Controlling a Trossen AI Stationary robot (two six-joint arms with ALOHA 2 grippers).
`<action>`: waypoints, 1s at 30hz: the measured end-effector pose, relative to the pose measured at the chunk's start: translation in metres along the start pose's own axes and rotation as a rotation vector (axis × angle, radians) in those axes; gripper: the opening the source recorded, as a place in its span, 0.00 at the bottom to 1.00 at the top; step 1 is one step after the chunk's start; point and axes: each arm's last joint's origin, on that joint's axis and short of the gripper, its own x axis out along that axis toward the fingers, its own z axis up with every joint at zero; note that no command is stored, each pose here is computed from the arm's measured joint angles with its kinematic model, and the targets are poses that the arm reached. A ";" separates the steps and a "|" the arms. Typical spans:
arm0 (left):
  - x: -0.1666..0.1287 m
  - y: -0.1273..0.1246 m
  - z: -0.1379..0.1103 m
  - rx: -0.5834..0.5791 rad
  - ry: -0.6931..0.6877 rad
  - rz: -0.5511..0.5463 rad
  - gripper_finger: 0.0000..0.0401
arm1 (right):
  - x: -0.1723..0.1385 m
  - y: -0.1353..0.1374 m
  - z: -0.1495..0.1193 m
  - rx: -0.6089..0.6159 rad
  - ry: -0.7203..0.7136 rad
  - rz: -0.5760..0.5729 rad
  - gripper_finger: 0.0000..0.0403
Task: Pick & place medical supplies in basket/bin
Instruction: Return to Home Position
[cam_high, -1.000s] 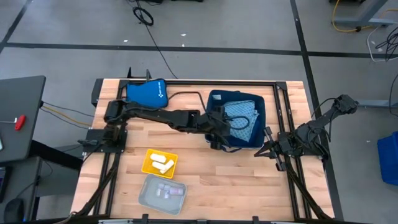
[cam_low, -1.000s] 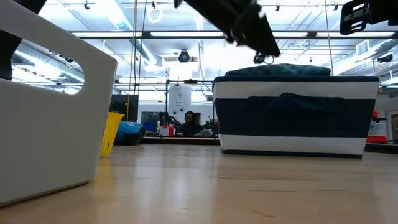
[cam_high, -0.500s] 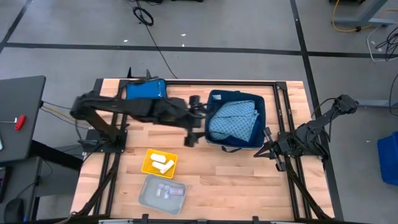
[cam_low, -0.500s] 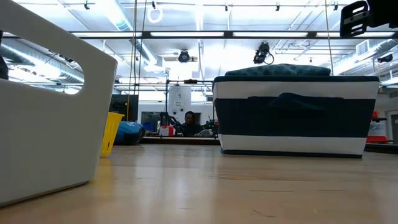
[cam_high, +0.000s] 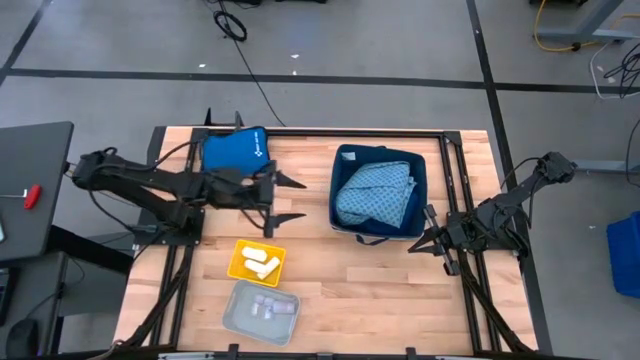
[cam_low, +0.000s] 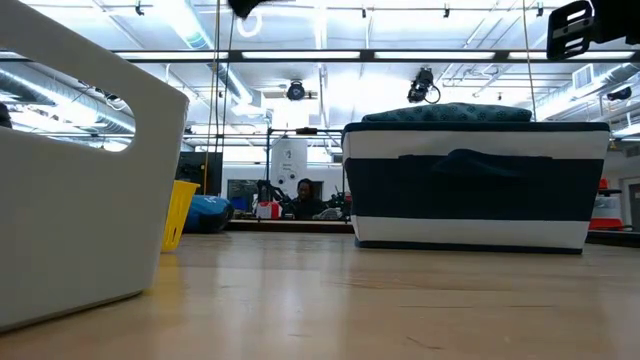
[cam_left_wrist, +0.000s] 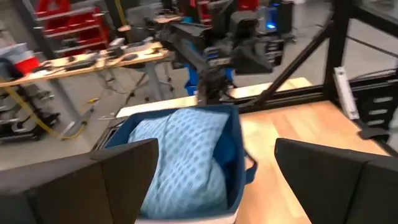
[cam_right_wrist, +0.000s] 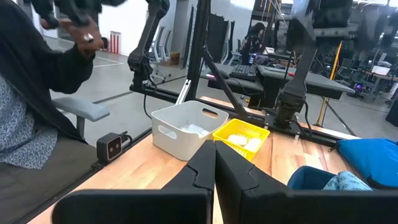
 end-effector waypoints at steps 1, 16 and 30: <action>-0.005 0.000 -0.008 -0.004 -0.005 0.015 0.81 | 0.000 0.000 0.000 0.001 -0.002 -0.001 0.02; -0.053 0.004 -0.093 -0.100 -0.014 0.138 0.81 | 0.000 -0.001 0.005 0.070 -0.052 -0.008 0.02; -0.080 0.020 -0.130 -0.180 -0.084 0.102 0.81 | -0.004 -0.002 0.001 0.054 -0.010 -0.033 0.02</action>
